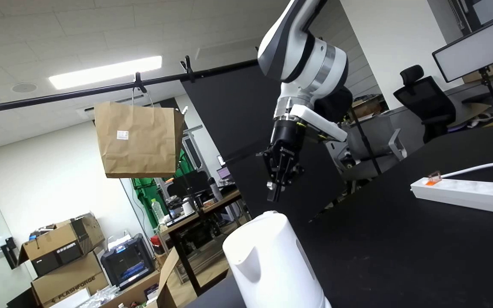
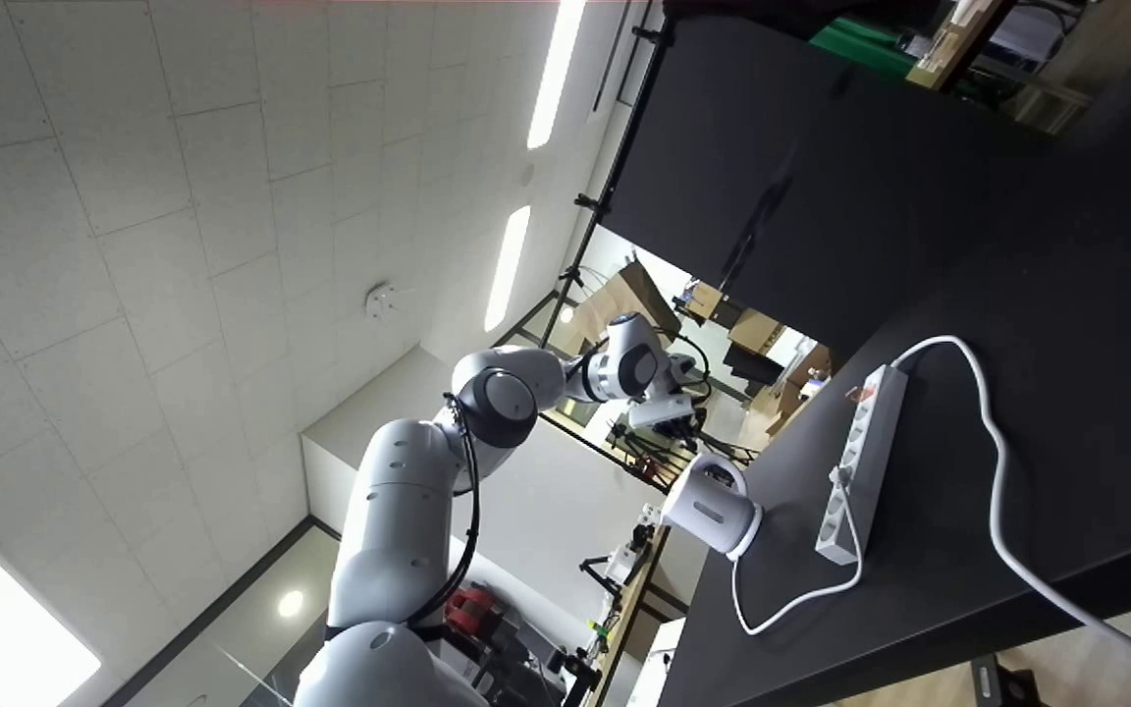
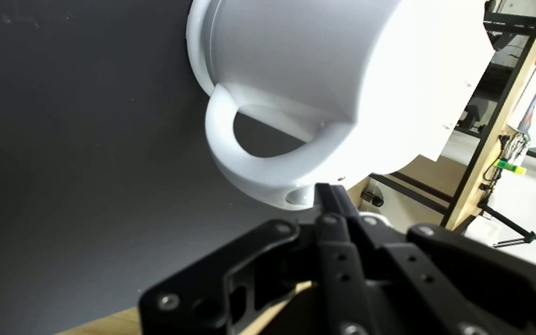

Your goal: Turn on the kettle

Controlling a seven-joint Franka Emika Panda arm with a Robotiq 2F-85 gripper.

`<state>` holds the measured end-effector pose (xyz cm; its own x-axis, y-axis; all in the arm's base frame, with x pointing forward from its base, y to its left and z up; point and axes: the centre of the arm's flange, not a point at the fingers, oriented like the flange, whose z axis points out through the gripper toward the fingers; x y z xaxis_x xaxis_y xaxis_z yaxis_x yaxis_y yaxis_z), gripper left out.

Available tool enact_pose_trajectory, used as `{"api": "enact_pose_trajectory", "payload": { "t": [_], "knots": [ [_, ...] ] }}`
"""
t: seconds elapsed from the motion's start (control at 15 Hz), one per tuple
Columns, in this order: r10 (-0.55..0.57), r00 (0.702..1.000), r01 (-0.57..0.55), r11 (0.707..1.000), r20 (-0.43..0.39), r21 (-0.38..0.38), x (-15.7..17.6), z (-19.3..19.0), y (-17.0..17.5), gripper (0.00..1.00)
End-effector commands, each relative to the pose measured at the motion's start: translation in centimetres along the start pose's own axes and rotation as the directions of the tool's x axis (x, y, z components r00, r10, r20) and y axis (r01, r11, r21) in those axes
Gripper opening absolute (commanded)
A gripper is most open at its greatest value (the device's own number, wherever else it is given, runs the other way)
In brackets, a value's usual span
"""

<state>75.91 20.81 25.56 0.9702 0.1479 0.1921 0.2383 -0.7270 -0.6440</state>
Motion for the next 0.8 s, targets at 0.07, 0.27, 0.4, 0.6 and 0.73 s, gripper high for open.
{"api": "enact_pose_trajectory", "payload": {
  "t": [0.07, 0.27, 0.4, 0.6, 0.73],
  "knots": [
    [0.001, 1.000, -0.001, 1.000, 0.003, 0.000, -0.04, 0.29, 0.20, 0.00],
    [-0.008, 1.000, 0.008, 1.000, -0.005, 0.000, 0.15, 0.56, 0.20, 0.00],
    [-0.019, 1.000, 0.019, 1.000, -0.008, 0.001, 0.23, 0.67, 0.12, 0.00],
    [-0.033, 0.999, 0.033, 0.999, -0.018, 0.000, 0.48, 0.92, 0.07, 0.00],
    [-0.040, 0.999, 0.040, 0.999, -0.019, -0.002, 0.71, 1.17, 0.09, 0.00]
  ]
}}
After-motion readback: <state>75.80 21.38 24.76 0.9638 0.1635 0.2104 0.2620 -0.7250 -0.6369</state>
